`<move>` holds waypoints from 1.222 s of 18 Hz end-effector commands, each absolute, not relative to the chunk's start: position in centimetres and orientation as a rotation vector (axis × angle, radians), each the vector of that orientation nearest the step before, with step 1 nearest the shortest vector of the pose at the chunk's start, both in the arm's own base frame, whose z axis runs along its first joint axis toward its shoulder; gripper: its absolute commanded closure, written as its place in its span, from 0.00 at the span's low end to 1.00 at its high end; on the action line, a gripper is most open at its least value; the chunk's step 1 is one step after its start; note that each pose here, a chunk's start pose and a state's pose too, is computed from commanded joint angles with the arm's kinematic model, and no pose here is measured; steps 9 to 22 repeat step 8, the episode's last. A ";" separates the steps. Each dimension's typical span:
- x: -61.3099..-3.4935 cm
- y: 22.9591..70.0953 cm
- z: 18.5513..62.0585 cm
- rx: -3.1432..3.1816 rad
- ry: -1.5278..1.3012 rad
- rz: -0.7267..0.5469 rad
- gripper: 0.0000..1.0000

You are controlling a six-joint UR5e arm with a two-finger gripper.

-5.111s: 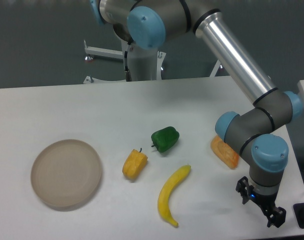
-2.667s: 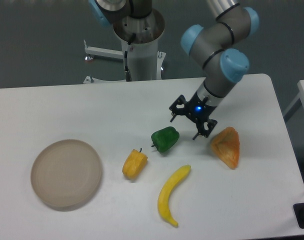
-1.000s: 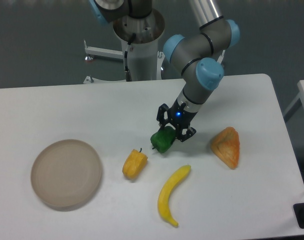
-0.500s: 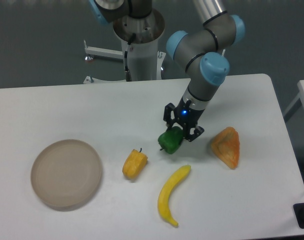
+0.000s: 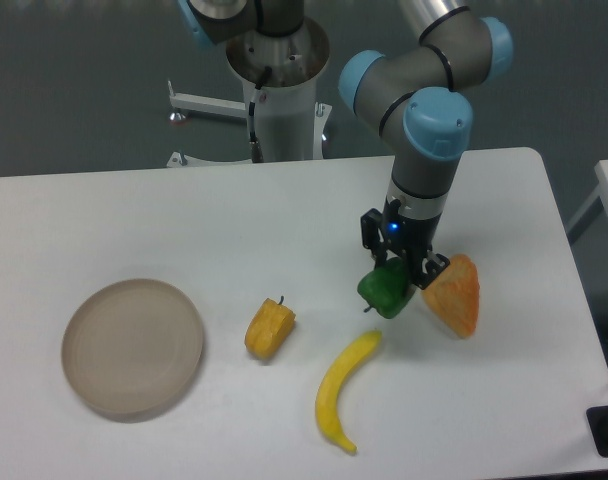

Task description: Pick up the green pepper from the table

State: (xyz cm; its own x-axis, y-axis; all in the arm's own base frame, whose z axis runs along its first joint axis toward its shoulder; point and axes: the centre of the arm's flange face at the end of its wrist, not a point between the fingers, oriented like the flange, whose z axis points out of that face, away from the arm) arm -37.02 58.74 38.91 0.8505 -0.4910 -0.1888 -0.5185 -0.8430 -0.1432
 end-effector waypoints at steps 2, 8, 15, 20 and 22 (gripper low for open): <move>-37.1 59.3 39.1 -2.845 0.793 0.233 0.67; -37.6 59.9 39.1 -2.847 0.797 0.254 0.67; -37.6 59.9 39.1 -2.847 0.797 0.254 0.67; -37.6 59.9 39.1 -2.847 0.797 0.254 0.67; -37.6 59.9 39.1 -2.847 0.797 0.254 0.67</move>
